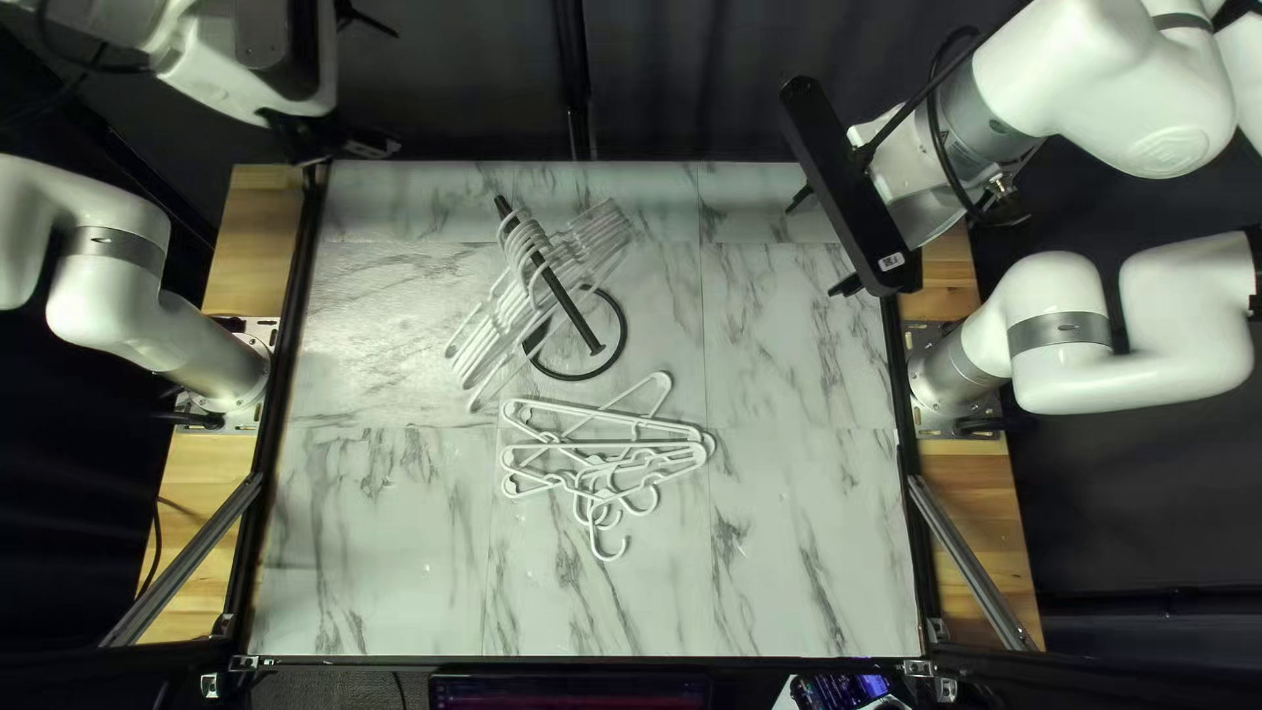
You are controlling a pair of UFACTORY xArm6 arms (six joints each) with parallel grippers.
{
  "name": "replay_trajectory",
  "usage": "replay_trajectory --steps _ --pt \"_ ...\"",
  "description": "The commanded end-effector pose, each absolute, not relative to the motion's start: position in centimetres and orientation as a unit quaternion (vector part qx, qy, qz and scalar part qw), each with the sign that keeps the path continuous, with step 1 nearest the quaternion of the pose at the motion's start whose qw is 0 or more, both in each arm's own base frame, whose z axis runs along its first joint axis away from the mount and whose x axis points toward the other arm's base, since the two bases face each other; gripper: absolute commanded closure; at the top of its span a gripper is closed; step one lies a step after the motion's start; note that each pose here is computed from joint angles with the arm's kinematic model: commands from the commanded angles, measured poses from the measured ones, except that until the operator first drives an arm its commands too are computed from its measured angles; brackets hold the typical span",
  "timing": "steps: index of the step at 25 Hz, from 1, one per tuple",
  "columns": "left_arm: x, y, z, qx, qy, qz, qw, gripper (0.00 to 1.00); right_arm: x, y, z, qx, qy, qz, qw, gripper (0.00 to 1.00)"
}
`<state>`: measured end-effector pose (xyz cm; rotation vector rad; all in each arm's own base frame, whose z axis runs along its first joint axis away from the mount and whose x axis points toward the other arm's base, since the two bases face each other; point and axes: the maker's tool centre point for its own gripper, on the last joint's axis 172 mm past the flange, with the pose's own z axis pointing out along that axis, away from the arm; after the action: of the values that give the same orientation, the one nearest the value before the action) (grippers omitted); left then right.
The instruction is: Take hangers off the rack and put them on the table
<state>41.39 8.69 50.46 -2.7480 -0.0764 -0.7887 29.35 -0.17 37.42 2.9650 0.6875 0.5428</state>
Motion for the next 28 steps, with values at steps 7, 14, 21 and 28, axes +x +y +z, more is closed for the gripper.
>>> replay_trajectory --steps 7,14,21,28 --pt "41.7 9.1 49.6 -0.952 -0.023 -0.267 0.15 0.0 29.4 -0.2 37.4 0.959 0.222 0.176 0.025 0.0" --pt "39.4 6.9 49.6 -0.946 -0.025 -0.299 0.126 0.0 29.4 -0.2 37.4 0.959 0.222 0.176 0.025 0.0" --pt "39.4 6.9 49.6 -0.946 -0.025 -0.299 0.126 0.0 29.4 -0.2 37.4 0.959 0.222 0.176 0.025 0.0" --pt "39.4 6.9 49.6 -0.946 -0.025 -0.299 0.126 0.0 29.4 -0.2 37.4 0.959 0.222 0.176 0.025 0.0"
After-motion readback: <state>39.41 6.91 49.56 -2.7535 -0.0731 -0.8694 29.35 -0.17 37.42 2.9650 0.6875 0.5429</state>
